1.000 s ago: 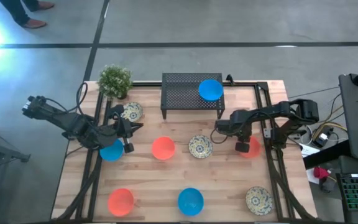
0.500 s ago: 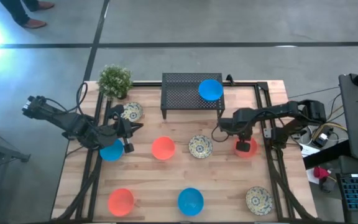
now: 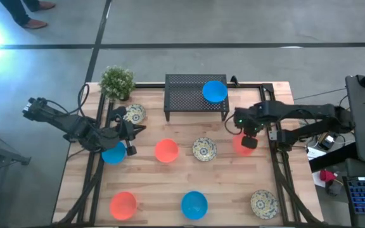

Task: Pick & Place Mini bowls
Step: Put the top right orange bowl on the shelf

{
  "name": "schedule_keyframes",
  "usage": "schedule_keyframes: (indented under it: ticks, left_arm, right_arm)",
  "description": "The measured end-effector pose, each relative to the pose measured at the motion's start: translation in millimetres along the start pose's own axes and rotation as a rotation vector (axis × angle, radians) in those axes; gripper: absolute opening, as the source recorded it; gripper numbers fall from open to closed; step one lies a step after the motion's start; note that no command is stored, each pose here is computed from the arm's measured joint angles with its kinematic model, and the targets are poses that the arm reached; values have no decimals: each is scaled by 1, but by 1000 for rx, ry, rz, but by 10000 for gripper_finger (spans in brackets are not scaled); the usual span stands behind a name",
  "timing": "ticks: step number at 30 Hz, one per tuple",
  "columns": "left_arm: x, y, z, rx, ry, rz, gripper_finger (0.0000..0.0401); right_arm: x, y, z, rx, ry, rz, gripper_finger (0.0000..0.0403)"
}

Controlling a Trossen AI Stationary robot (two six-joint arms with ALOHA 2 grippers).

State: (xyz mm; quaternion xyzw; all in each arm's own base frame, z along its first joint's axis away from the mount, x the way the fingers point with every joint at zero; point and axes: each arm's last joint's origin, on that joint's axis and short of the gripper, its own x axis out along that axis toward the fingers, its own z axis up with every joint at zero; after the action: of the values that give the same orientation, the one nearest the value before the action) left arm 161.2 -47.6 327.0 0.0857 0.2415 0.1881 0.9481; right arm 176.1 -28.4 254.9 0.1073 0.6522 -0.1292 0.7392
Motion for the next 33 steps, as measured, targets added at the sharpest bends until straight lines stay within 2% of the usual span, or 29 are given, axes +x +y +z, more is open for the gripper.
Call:
schedule_keyframes:
  ticks: [4, 8, 11, 17, 25, 30, 33]
  left_arm:
    - [2, -2, 3, 12, -22, -2, 9]
    - [7, -8, 9, 88, -53, -4, 10]
    - [11, -13, 13, 132, -79, -3, 10]
    - [21, -21, 19, 141, -111, 14, 15]
    - [29, -29, 36, 156, -121, 128, 80]
    - [43, -40, 50, 216, -164, 285, 88]
    - [54, -46, 58, 183, -201, 371, 89]
  right_arm:
    - [-31, -2, 2, 26, -136, -5, 8]
    - [-63, -3, 5, 58, -268, -11, 8]
    - [-82, -4, 9, 77, -346, -44, 8]
    - [-108, -6, 22, 98, -443, -143, 8]
    - [-125, -7, 36, 116, -522, -238, 8]
    - [-128, -9, 47, 153, -609, -344, 8]
    - [-130, -8, 54, 166, -684, -364, 8]
